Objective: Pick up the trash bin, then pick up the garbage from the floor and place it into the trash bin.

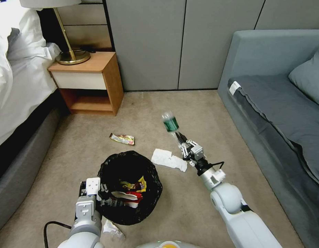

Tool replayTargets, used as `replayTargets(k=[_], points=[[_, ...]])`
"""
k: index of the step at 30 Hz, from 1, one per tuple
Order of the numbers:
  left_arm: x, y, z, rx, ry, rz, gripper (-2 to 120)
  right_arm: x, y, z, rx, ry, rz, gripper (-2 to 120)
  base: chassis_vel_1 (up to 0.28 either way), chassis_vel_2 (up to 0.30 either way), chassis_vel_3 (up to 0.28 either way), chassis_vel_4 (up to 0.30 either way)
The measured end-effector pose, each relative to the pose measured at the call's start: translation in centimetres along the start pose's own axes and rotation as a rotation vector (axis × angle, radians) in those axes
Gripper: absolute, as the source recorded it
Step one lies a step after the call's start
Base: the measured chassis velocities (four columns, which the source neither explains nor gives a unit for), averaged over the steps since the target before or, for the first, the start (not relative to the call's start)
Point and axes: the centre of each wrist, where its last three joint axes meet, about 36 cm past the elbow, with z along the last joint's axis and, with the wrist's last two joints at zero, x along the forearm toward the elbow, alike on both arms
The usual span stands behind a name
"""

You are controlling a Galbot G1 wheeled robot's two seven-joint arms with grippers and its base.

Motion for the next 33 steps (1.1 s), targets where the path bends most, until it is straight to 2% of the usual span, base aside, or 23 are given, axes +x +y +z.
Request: replayTargets(k=[1, 2, 6, 7, 10, 14, 18, 27, 28, 29, 30, 33], points=[[0.0, -0.1, 0.0, 0.0, -0.001, 0.002, 2, 0.1, 1.3, -0.6, -0.019, -0.011, -0.036, 2, 0.0, 0.0, 0.0, 0.0], [0.0, -0.1, 0.0, 0.0, -0.001, 0.002, 2, 0.1, 1.3, -0.6, -0.019, -0.011, -0.036, 2, 0.0, 0.0, 0.0, 0.0], [0.0, -0.1, 0.0, 0.001, -0.002, 0.003, 2, 0.6, 6.0, -0.4, -0.088, 0.015, -0.144, 2, 0.0, 0.0, 0.0, 0.0], [0.0, -0.1, 0.0, 0.001, -0.002, 0.003, 2, 0.6, 6.0, -0.4, -0.088, 0.015, -0.144, 2, 0.0, 0.0, 0.0, 0.0], [0.0, -0.1, -0.1, 0.001, -0.003, 0.003, 2, 1.0, 8.6, 1.5, -0.114, 0.067, -0.204, 1, 0.0, 0.0, 0.0, 0.0], [0.0, -0.1, -0.1, 0.001, -0.003, 0.004, 2, 0.8, 10.2, 2.7, -0.138, 0.1, -0.239, 1, 0.0, 0.0, 0.0, 0.0], [0.0, -0.2, -0.1, 0.003, -0.004, 0.005, 2, 0.3, 11.2, 4.2, -0.149, 0.127, -0.257, 1, 0.0, 0.0, 0.0, 0.0], [-0.1, -0.2, -0.2, 0.003, -0.007, 0.007, 2, 1.1, 11.0, 5.9, -0.133, 0.188, -0.25, 2, 0.0, 0.0, 0.0, 0.0], [-0.1, -0.2, -0.2, 0.003, -0.006, 0.007, 2, 1.2, 11.0, 5.9, -0.131, 0.193, -0.25, 7, 0.0, 0.0, 0.0, 0.0], [-0.1, -0.2, -0.2, 0.003, -0.006, 0.007, 2, 1.2, 11.0, 5.9, -0.131, 0.193, -0.25, 7, 0.0, 0.0, 0.0, 0.0], [-0.1, -0.3, -0.1, 0.003, -0.006, 0.008, 2, 1.2, 10.9, 5.9, -0.13, 0.195, -0.249, 15, 0.0, 0.0, 0.0, 0.0], [-0.1, -0.3, -0.1, 0.003, -0.006, 0.008, 2, 1.2, 10.8, 5.9, -0.128, 0.195, -0.248, 20, 0.0, 0.0, 0.0, 0.0]])
